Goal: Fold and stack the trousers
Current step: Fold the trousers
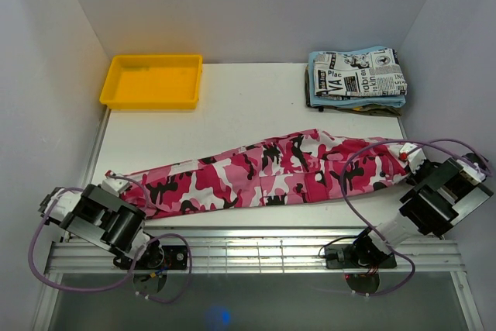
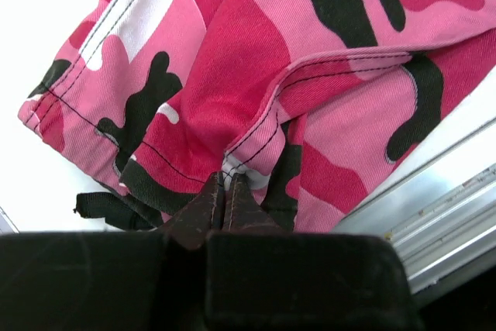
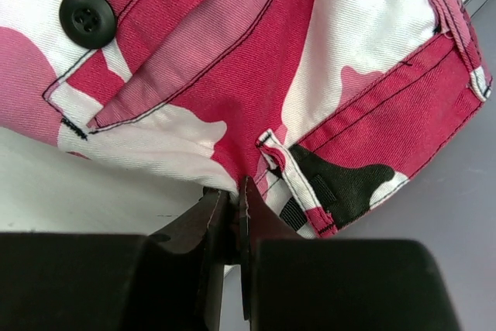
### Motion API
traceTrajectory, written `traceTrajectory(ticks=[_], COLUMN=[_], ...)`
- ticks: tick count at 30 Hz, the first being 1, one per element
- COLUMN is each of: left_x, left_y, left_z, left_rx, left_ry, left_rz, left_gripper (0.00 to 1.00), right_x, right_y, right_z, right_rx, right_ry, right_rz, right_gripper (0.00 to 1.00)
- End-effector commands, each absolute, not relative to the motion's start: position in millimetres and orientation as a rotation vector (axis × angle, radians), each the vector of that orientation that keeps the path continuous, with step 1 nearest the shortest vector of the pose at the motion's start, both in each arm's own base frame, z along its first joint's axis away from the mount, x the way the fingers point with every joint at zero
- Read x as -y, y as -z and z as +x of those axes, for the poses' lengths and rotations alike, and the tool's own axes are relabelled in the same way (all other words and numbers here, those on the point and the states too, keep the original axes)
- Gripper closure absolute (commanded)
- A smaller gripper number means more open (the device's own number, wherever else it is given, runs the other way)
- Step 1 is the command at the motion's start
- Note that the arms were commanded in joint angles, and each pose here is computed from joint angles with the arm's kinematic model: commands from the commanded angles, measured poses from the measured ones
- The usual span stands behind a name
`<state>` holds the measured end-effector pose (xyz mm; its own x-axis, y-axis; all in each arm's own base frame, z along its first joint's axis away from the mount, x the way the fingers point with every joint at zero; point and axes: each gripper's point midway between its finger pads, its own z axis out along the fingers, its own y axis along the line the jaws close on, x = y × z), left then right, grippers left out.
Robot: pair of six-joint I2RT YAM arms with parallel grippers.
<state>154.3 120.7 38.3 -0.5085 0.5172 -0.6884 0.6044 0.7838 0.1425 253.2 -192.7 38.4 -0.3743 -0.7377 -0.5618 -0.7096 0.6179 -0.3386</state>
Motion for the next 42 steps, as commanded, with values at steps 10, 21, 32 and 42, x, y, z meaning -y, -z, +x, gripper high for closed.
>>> traceTrajectory(ticks=[10,21,32,42], left_x=[-171.6,-127.9,-88.6,-102.2], left_y=[-140.4,-197.8,-136.3,-52.8], left_z=[187.5,268.4,291.2,249.3], left_rx=[-2.148,-1.990,-2.205,-2.464], left_ry=[0.132,0.150,0.349,0.254], left_rz=[0.781,0.831,0.732,0.632], left_gripper=[0.39,0.12,0.09,0.15], right_x=[200.9,183.2,205.9,212.6], right_y=[-104.3,-132.9,-78.6,-115.8], right_z=[257.2,304.3,326.2,299.2], right_rx=[-2.156,-2.402,-2.686,-2.696], right_ry=[0.014,-0.264,-0.056,0.121], right_rz=[-1.118,-0.688,-0.361,-0.178], right_gripper=[0.24,0.30,0.29,0.21])
